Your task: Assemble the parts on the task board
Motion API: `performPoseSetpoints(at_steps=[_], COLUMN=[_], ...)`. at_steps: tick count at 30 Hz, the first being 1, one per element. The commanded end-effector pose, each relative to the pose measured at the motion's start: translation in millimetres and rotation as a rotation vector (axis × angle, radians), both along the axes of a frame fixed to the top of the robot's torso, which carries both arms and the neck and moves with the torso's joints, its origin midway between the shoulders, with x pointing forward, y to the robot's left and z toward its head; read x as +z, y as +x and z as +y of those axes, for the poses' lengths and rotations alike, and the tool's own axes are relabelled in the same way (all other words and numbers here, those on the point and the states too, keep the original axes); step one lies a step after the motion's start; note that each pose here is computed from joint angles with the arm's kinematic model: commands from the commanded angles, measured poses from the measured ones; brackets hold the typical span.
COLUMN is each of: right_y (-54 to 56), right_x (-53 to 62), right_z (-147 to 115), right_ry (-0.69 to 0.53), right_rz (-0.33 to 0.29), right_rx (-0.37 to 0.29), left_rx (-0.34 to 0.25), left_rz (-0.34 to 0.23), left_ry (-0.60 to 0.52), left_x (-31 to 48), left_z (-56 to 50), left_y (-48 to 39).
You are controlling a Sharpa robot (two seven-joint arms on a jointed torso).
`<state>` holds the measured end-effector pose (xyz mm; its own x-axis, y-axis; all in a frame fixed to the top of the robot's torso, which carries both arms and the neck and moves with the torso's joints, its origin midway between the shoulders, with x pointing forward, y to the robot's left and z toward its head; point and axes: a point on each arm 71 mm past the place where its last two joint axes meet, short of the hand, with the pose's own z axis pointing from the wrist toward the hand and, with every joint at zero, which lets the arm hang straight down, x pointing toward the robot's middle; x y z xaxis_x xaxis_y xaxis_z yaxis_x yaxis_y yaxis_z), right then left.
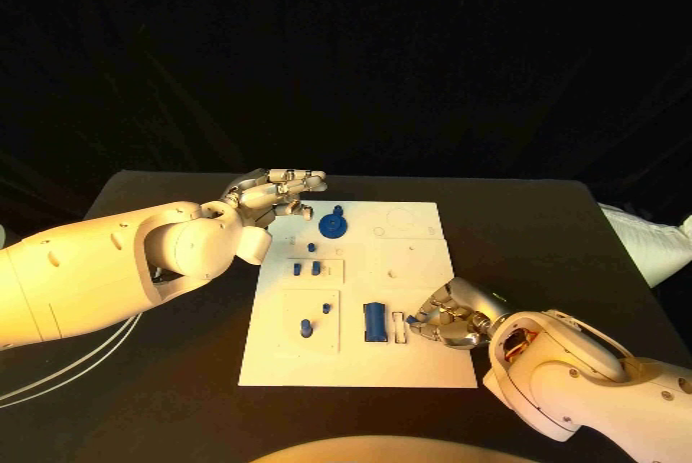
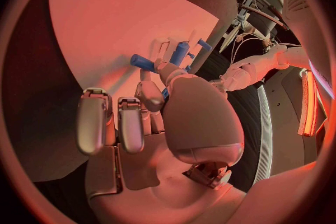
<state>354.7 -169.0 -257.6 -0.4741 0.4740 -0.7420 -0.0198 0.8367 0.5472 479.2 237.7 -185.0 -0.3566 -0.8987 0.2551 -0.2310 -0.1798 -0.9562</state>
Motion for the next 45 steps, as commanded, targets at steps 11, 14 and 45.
performPoseSetpoints(at_steps=[11,14,45], right_y=[1.8,2.3,7.8], right_x=[-4.0,-5.3,-8.8], right_z=[11.9,12.9,22.6], right_ry=[0.038,0.016,-0.086], right_rz=[0.043,0.045,0.03], right_rx=[-0.02,0.0,0.095], left_rx=[-0.022,-0.022,-0.029], left_rz=[-0.011,-0.01,-0.006], left_ry=[-0.011,-0.011,-0.008], left_x=[1.5,1.5,1.6], left_z=[-4.1,-4.1,-4.5], left_y=[-0.7,-0.7,-1.7])
